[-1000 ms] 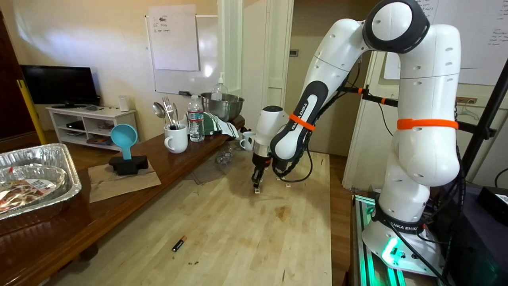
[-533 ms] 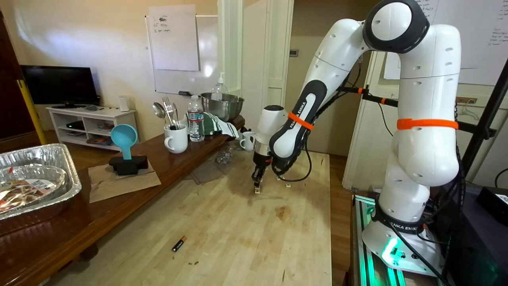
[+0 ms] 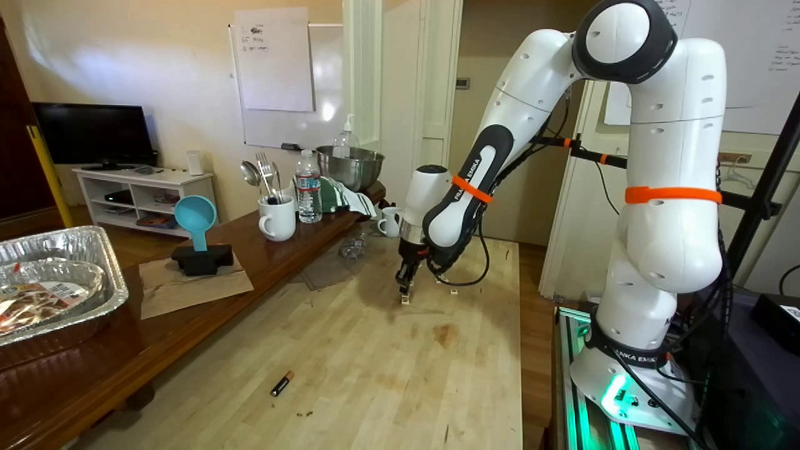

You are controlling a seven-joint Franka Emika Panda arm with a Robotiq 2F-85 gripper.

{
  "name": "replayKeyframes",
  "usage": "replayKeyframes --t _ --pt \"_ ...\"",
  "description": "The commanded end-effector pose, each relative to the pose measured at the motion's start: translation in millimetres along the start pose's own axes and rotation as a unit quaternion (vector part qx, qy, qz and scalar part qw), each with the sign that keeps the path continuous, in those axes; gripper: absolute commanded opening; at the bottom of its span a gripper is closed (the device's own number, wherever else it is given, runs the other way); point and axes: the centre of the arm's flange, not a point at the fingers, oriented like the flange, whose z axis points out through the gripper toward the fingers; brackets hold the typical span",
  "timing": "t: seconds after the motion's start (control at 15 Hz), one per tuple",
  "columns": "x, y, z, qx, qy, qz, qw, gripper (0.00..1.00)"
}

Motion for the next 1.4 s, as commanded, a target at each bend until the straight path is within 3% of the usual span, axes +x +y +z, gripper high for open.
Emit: replayKeyframes --t 0.0,0.8,1.33 --pt "-6 1 -6 0.004 -0.008 -0.001 1.0 0.0" --pt "11 89 -12 -0.031 0.018 0.027 0.999 0.0" --pt "33 108 9 -0.041 0.023 0.006 0.9989 0.0"
